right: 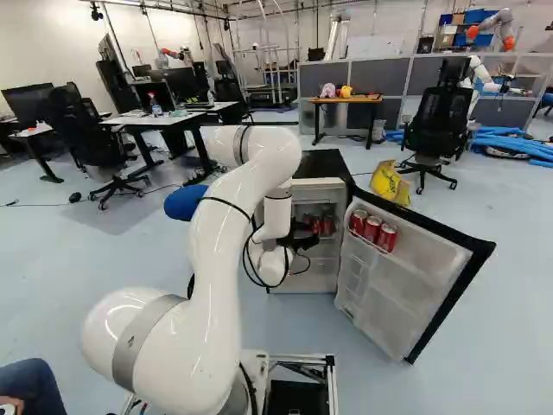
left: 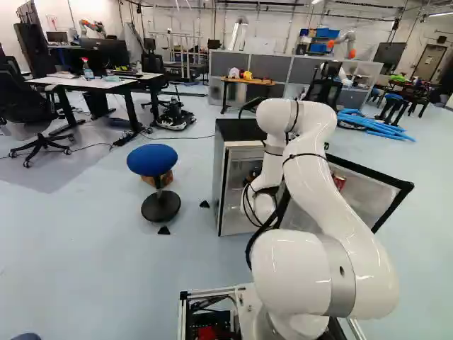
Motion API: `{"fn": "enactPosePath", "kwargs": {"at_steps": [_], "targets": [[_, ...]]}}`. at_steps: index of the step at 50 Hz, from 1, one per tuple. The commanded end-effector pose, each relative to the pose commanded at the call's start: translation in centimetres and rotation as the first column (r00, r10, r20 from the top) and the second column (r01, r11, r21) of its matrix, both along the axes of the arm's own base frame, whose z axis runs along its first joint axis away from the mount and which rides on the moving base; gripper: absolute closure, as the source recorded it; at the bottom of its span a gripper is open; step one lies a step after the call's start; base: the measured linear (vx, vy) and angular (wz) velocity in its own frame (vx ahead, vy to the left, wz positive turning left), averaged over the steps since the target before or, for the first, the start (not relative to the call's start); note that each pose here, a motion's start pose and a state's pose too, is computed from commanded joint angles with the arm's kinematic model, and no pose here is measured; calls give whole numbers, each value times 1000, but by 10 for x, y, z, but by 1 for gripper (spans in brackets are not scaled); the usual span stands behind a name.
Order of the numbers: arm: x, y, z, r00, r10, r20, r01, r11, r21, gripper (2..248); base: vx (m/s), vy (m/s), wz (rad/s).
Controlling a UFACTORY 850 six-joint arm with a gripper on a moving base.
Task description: Grab a drink from the fridge
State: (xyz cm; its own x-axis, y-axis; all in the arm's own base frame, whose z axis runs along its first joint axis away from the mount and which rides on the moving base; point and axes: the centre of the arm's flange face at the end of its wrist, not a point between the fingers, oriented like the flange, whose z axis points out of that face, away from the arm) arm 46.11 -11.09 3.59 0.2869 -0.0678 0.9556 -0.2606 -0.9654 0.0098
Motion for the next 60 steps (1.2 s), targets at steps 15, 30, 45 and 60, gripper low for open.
{"fn": "enactPosePath", "kwargs": {"at_steps": [15,30,45,60], "targets": [[12,-1,-20,999,-4,-33,5,1000,7,3,0,0,0],[24,-2,-28,999,-9,-46,9,1000,9,3,0,0,0],[38,-3,-36,998,-8,-57,9,1000,12,3,0,0,0],[51,-1,-40,999,1,-38,-1,1000,8,3,0,0,0]]}}
